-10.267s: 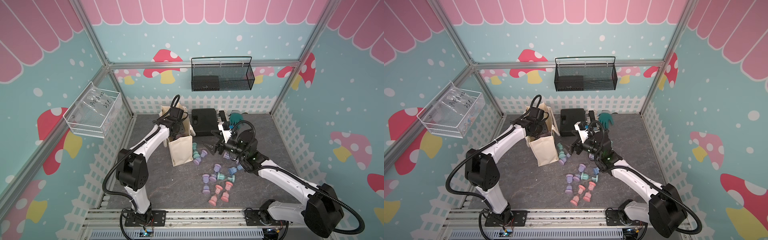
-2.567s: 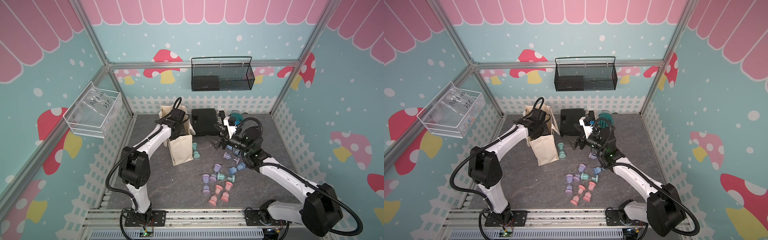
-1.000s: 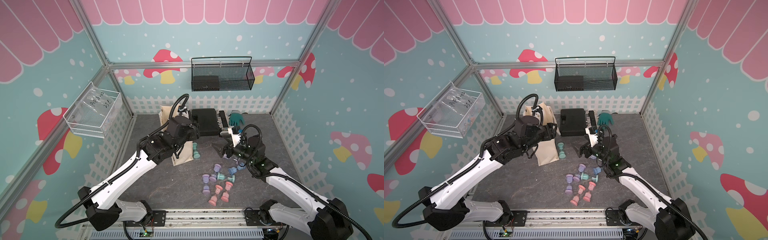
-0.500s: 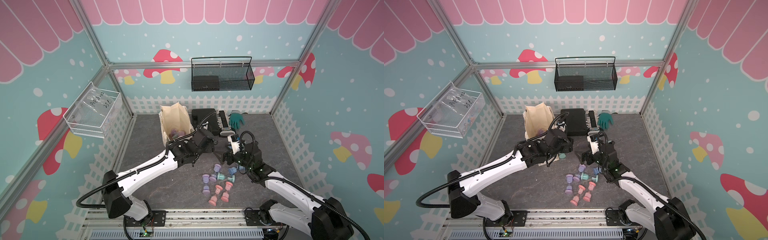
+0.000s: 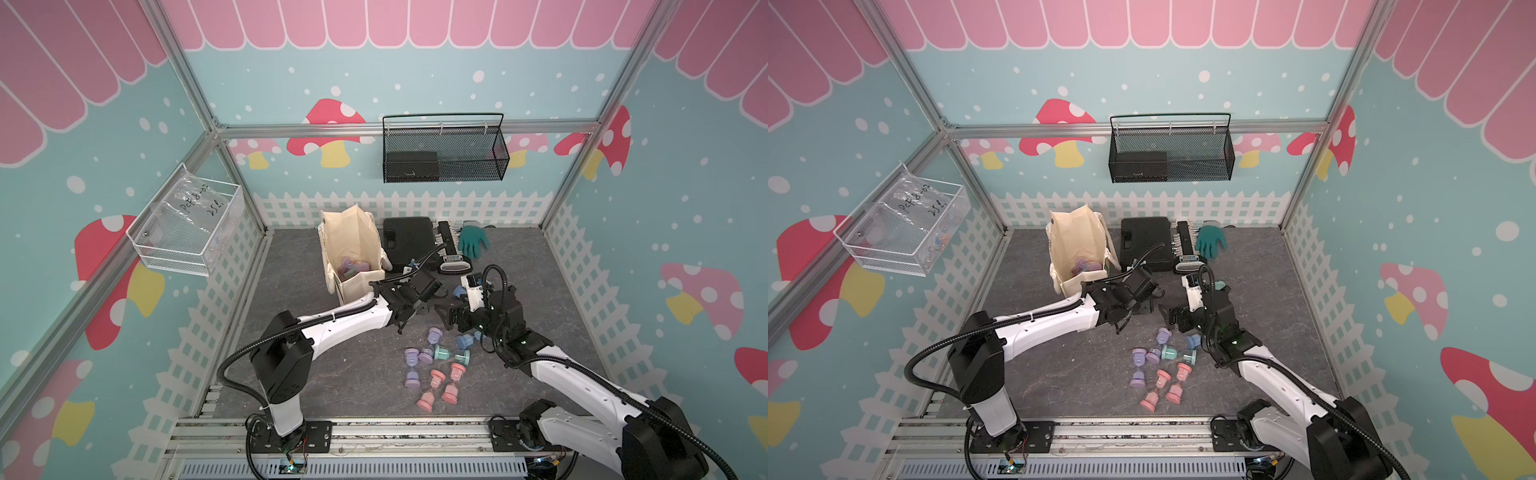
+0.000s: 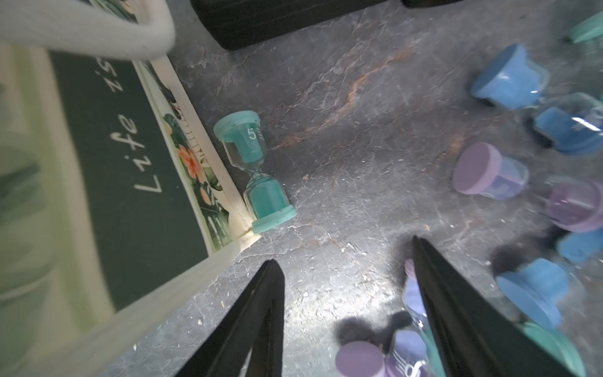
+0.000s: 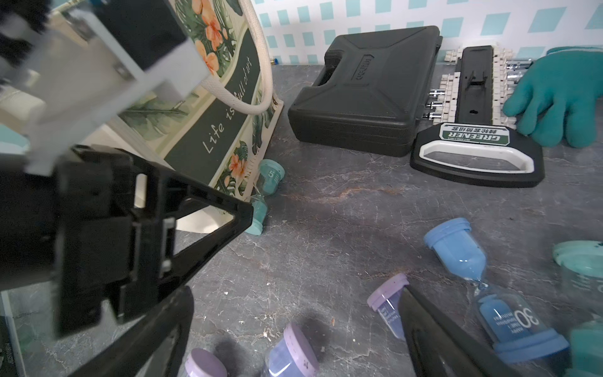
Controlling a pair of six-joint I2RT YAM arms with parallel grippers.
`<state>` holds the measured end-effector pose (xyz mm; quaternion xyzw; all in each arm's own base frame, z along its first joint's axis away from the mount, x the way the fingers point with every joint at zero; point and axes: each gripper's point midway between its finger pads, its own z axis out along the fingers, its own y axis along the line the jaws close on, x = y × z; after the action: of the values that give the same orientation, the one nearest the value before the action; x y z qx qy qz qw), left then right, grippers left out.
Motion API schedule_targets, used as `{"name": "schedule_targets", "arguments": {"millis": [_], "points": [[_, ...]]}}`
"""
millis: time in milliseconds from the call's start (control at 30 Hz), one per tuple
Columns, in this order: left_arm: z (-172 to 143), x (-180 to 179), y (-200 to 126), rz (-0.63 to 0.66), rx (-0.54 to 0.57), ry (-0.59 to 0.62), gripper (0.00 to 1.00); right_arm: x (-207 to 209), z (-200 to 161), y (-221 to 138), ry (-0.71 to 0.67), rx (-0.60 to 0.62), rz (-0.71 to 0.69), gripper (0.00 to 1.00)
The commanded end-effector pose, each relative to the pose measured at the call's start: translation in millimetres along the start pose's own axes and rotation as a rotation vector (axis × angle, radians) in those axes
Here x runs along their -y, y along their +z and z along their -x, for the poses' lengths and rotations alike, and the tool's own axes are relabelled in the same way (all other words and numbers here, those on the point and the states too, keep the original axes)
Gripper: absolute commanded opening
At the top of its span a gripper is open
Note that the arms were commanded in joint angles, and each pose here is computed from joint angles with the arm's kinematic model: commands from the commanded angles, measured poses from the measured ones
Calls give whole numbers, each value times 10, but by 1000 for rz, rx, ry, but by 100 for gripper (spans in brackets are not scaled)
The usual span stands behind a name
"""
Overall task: Put the hourglass into the canvas bag
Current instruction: Pick up the hourglass from the center of the board.
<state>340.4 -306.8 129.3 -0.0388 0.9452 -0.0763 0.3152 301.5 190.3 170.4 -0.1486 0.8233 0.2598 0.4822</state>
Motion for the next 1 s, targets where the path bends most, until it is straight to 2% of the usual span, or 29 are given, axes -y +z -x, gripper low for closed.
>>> {"name": "schedule_targets", "arguments": {"millis": [0, 400, 967], "points": [[-31, -103, 149, 54, -5, -45, 66, 50, -49, -21, 4, -3, -16, 100], [-127, -316, 551, 158, -32, -82, 68, 82, -42, -43, 14, 2, -11, 100], [-219, -581, 772, 245, -20, -144, 71, 101, -49, -26, 27, 5, -2, 100]]}}
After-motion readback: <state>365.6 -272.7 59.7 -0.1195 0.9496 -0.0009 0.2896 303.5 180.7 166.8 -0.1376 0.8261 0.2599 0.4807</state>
